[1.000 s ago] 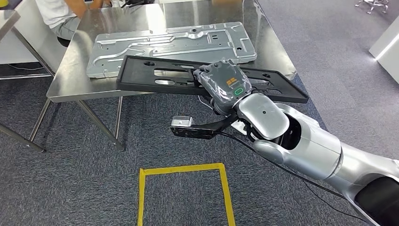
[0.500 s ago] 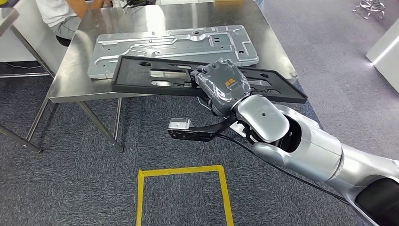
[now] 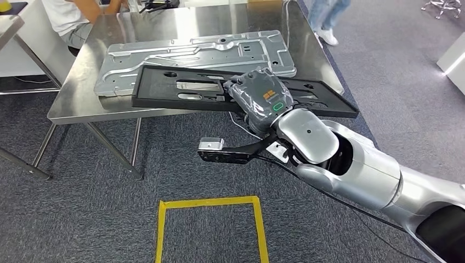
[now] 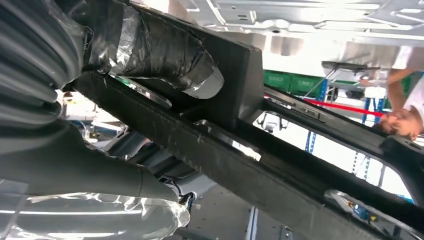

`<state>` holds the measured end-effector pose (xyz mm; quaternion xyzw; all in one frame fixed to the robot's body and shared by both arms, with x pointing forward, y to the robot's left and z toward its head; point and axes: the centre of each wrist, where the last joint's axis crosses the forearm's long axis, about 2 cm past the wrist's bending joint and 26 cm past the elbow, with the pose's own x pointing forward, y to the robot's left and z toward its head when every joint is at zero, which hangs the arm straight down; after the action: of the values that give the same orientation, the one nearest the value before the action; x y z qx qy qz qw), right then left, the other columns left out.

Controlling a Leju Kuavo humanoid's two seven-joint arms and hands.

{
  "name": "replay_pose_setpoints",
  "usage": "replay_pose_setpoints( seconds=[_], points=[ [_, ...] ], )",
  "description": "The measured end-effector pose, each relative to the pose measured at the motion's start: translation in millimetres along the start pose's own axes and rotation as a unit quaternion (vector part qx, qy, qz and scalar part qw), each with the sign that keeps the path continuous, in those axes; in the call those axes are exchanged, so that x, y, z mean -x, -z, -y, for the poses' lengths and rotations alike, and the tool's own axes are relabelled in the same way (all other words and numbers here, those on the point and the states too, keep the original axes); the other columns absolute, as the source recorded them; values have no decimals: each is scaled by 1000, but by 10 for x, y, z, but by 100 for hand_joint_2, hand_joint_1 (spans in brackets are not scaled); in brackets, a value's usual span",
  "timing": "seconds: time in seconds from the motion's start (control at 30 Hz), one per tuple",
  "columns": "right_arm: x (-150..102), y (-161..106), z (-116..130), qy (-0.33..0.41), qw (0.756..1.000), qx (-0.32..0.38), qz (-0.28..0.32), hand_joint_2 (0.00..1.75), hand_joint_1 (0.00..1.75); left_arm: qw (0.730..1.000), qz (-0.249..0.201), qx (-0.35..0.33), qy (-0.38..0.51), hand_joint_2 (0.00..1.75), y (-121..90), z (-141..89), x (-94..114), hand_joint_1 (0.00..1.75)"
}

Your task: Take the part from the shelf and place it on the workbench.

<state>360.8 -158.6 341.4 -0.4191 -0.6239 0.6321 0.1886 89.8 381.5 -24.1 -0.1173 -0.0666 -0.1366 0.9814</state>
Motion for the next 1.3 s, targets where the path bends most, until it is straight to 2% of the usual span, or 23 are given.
replay_pose_setpoints(
  seconds=[0.27, 0.37, 0.53, 0.7, 0.87, 1.03, 1.3],
  points=[
    [14, 11, 30, -3, 1000, 3, 2, 175, 175, 1000, 1, 0, 1, 175, -3, 0, -6, 0],
    [11, 54, 56, -2, 1000, 11, 21, 175, 175, 1000, 5, 5, 21, 175, -5, 3, -25, 0],
    [-117, 258, 35, 13, 997, 25, 69, 175, 175, 998, 8, 24, 65, 175, -2, 23, -42, 0],
    [-244, 511, 95, 9, 995, 33, 89, 175, 175, 996, 13, 34, 83, 175, 0, 33, -78, 0],
    [-270, 626, 68, -27, 997, 19, 64, 175, 175, 997, 9, 29, 66, 175, 10, 45, -53, 0],
    [-255, 605, -56, -57, 998, -11, 38, 175, 175, 999, 0, 22, 44, 175, 31, 77, 20, 0],
    [-199, 584, -112, -75, 997, -20, 27, 175, 175, 999, -1, 21, 41, 175, 36, 86, 25, 0]
  ],
)
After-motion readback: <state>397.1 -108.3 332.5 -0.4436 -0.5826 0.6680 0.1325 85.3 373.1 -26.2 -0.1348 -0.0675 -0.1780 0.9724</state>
